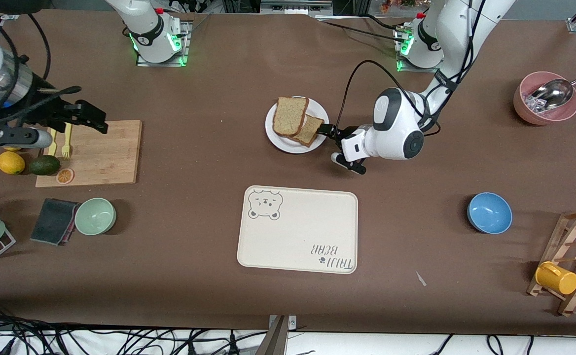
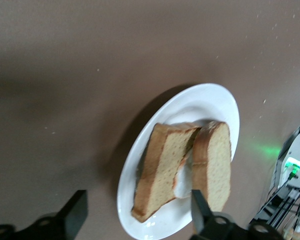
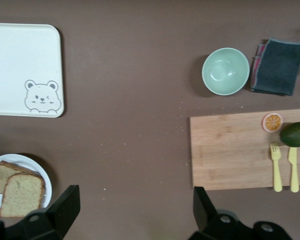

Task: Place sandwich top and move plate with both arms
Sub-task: 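Grasp the white plate rim with the left gripper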

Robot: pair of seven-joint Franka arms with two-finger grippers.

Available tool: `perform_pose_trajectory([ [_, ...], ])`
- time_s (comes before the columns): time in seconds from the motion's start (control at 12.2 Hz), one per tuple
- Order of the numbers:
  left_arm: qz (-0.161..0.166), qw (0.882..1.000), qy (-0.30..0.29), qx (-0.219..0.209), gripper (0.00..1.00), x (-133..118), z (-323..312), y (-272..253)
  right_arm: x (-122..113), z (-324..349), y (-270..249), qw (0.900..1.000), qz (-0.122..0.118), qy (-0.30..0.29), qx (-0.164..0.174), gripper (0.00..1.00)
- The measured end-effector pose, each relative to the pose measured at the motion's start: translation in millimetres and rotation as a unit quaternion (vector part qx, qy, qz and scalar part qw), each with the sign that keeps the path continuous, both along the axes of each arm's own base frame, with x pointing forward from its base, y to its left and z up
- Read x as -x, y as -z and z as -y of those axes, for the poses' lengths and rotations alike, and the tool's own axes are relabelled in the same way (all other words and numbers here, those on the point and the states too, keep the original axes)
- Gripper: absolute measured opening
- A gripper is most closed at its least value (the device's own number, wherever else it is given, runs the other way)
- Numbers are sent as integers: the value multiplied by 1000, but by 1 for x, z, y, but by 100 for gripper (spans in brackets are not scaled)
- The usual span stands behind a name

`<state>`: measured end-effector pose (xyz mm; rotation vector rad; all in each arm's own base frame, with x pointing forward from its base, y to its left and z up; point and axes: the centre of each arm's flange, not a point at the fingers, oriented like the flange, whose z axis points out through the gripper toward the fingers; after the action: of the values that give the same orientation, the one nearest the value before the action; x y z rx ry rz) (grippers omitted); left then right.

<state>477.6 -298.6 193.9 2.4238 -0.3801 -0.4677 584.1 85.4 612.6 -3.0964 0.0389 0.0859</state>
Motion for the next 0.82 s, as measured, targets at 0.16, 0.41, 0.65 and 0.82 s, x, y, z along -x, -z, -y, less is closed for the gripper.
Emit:
perform_pose_trajectory([
  [0.16,-3,1000,-13,26,87,5,1,16,2,7,5,1000,-5,-6,2,100],
  [0.41,1,999,-7,44,87,16,9,35,1,30,5,1000,-5,-18,3,100],
  [0.65,23,996,3,86,68,18,8,44,4,56,9,1000,-9,-20,5,100],
  [0.82,34,995,10,95,59,19,7,52,4,54,9,1000,-9,-22,4,100],
])
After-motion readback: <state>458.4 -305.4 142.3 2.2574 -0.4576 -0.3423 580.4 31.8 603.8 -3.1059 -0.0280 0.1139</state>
